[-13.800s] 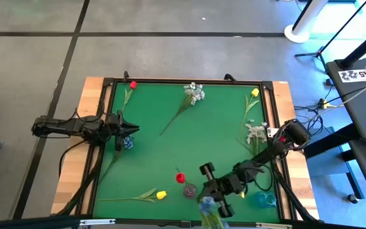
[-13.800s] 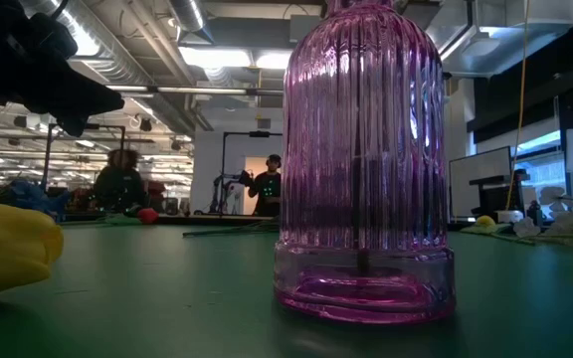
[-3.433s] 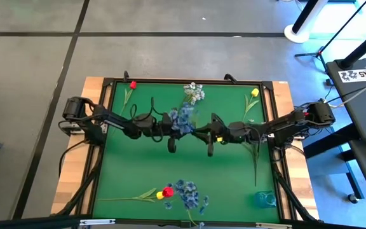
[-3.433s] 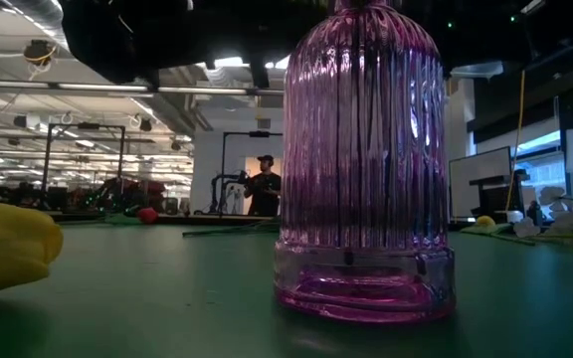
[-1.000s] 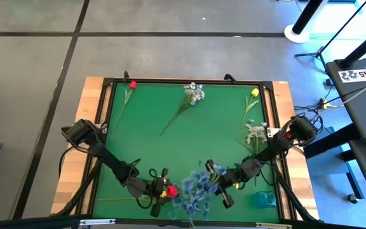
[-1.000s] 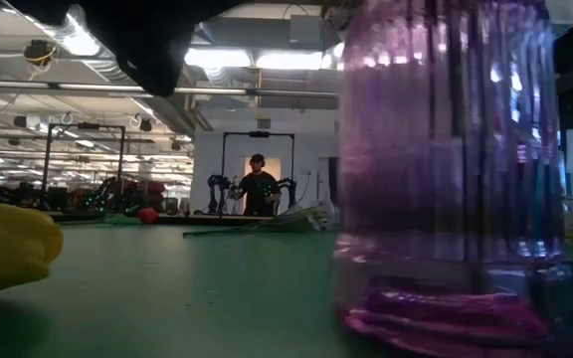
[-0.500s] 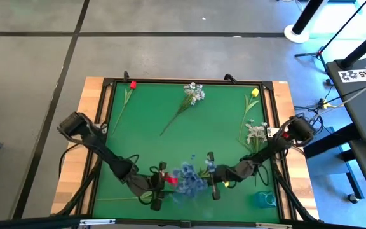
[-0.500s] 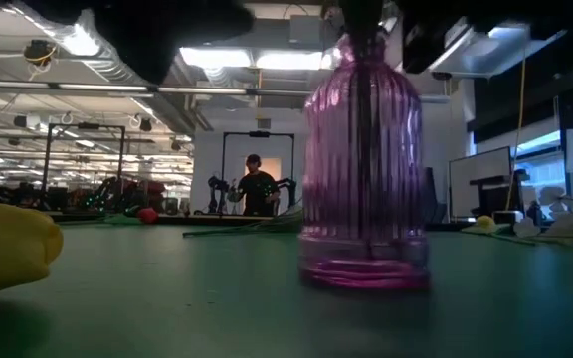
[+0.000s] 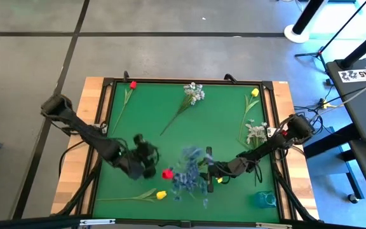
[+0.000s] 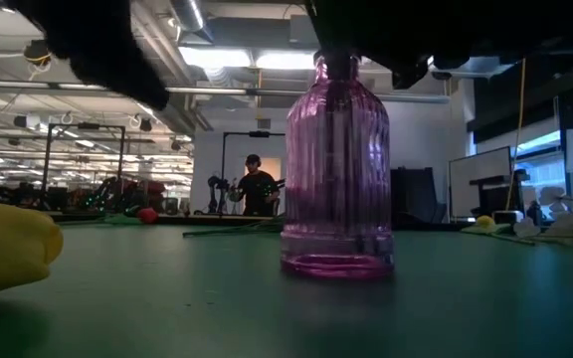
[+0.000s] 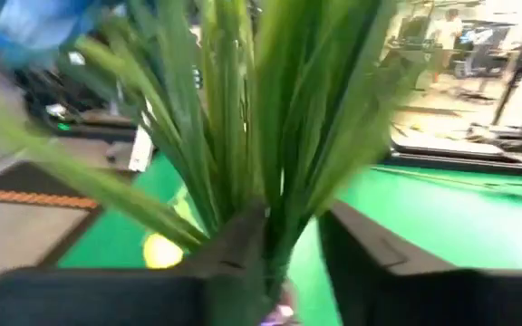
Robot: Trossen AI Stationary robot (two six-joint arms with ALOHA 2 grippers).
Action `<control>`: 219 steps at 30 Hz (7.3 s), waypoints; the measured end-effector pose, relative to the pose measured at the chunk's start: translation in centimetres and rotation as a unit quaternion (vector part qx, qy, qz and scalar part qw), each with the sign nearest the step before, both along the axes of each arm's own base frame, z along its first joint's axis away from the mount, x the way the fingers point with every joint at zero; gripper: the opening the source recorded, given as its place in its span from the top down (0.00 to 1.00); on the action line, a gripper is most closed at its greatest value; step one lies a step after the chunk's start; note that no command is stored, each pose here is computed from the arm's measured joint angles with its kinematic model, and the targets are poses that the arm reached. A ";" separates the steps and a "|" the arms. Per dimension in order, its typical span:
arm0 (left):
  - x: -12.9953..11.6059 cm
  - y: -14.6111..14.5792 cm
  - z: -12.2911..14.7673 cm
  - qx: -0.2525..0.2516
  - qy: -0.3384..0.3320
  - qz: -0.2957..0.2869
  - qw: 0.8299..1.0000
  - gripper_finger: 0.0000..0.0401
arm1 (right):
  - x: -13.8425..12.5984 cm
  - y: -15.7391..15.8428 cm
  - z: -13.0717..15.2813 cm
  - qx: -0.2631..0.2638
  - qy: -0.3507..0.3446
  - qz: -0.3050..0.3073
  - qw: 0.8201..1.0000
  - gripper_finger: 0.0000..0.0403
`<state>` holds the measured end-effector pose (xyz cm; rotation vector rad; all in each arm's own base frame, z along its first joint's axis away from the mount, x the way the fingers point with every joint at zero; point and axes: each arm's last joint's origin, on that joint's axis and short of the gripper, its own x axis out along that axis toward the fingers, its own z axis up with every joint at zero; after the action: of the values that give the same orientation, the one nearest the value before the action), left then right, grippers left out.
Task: Sort flowers into vase by color
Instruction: Put the blue flowers into the violet vase, then put the red flower into the violet vase
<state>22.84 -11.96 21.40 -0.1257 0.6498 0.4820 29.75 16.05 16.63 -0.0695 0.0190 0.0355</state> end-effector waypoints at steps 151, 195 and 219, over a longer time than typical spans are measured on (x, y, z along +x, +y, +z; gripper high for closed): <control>8.3 8.1 -7.2 -0.043 -0.311 -0.094 0.945 0.97 | -7.9 -8.6 1.2 0.019 0.250 -0.128 0.959 0.22; 8.3 7.6 -6.2 -0.139 -0.188 -0.157 0.960 0.71 | -4.2 -10.1 1.3 0.052 0.005 -0.035 0.998 0.98; -1.1 -4.8 -2.3 -0.170 -0.166 -0.126 0.963 0.84 | -13.5 5.2 14.5 -0.087 0.056 0.076 0.992 0.99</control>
<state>21.73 -16.77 19.06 -0.4354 0.4047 0.0939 16.25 21.28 31.11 -0.2440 0.1291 0.1897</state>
